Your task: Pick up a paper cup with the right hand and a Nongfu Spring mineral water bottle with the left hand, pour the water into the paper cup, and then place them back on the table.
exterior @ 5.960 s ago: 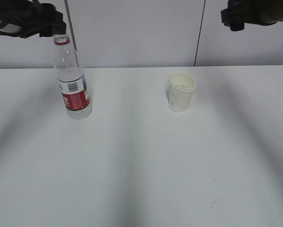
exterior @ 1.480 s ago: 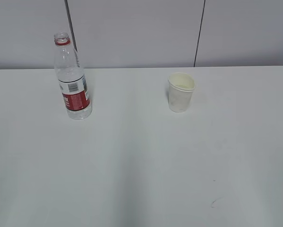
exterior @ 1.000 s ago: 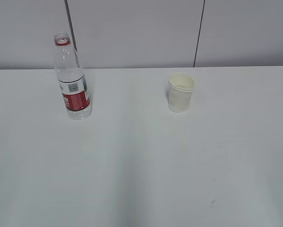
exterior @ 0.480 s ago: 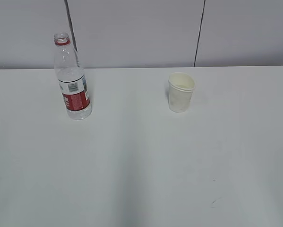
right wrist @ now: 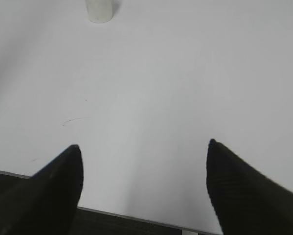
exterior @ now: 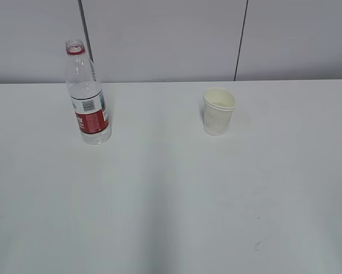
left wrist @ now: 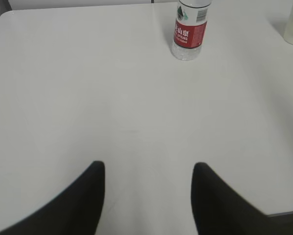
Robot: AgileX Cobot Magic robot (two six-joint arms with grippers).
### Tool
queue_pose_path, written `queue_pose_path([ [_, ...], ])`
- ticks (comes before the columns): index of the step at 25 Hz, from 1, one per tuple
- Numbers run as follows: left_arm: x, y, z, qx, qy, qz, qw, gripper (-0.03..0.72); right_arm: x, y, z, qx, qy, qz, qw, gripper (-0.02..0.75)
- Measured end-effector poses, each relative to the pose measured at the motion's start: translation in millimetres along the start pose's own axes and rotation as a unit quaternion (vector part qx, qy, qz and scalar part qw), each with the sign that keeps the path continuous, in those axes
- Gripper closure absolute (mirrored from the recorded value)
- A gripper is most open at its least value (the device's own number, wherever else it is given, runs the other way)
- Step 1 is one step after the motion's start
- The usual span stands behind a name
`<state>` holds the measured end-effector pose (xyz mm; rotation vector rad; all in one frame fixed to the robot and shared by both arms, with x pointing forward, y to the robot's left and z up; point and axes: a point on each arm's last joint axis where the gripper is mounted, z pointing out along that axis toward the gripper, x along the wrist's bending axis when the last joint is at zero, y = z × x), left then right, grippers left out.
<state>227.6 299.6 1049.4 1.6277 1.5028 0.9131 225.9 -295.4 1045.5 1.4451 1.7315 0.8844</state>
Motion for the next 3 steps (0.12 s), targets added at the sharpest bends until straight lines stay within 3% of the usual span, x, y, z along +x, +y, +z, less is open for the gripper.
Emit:
queue_pose_path([
  [3,0.0,0.0,0.0,0.0,0.0,0.0,1.0,0.327,0.0,0.0,0.0,0.0,0.0,0.0,1.0,0.15],
])
